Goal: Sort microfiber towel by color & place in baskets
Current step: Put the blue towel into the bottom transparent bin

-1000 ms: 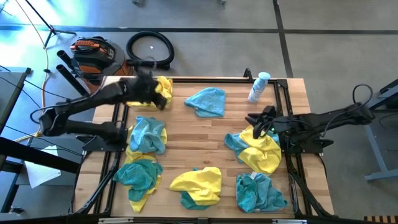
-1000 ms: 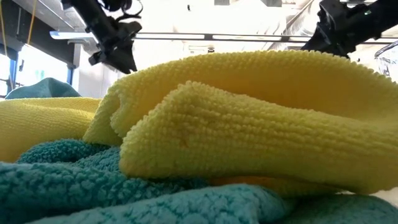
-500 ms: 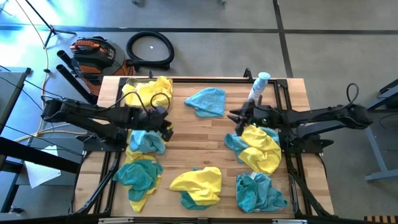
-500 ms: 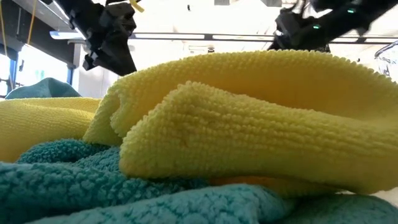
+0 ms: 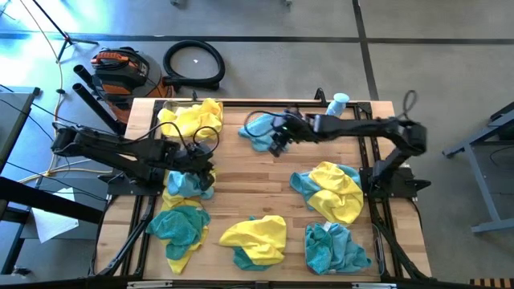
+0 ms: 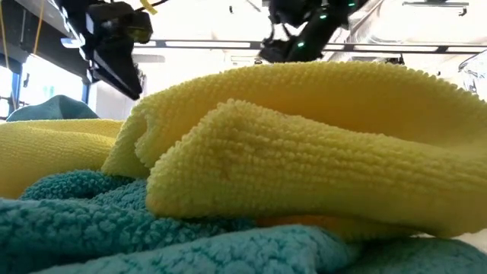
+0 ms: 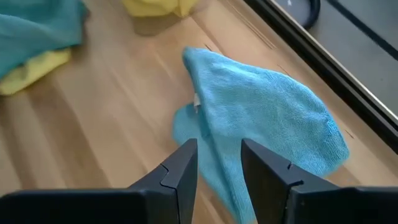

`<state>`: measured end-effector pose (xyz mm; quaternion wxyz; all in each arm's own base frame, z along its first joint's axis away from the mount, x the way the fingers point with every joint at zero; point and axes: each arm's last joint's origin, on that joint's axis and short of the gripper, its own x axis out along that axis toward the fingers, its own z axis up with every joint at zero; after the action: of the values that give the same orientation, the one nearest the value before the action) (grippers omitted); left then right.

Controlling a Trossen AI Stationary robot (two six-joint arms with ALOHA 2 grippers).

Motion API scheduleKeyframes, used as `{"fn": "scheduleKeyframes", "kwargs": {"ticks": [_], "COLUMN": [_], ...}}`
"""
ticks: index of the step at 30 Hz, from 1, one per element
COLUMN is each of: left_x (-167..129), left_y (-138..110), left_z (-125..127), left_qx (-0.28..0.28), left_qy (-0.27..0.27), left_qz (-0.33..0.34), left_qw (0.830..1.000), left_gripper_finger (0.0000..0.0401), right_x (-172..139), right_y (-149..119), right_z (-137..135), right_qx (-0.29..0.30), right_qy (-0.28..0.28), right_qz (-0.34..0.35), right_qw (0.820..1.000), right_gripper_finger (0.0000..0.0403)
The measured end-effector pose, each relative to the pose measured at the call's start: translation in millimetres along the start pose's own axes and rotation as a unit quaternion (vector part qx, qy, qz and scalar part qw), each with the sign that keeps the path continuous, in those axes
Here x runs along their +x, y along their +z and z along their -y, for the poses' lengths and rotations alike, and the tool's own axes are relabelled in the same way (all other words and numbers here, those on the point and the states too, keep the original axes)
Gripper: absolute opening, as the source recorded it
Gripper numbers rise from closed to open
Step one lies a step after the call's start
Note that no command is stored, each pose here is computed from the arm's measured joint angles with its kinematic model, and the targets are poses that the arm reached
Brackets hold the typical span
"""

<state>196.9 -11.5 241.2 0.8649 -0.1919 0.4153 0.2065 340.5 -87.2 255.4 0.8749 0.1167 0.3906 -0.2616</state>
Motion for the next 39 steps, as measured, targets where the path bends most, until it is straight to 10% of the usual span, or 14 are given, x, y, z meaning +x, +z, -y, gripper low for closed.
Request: {"fn": "scheduleKeyframes", "kwargs": {"ticks": [24, 39], "left_x": [-32, -54], "left_y": [-38, -36], "left_z": [13, 108], "left_qx": [-0.151, -0.206], "left_qy": [-0.038, -0.026], "left_qz": [-0.095, -0.071], "left_qw": [0.983, 0.976], "left_gripper_finger": [0.0096, 0.0032], "right_x": [-2, -42], "right_y": [0, -64], "right_z": [-56, -93], "right_qx": [0.071, -0.048], "right_qy": [0.016, -0.021], "right_qz": [-0.063, -0.120], "right_qw": [0.995, 0.991], "right_gripper_finger": [0.0119, 0.0119]}}
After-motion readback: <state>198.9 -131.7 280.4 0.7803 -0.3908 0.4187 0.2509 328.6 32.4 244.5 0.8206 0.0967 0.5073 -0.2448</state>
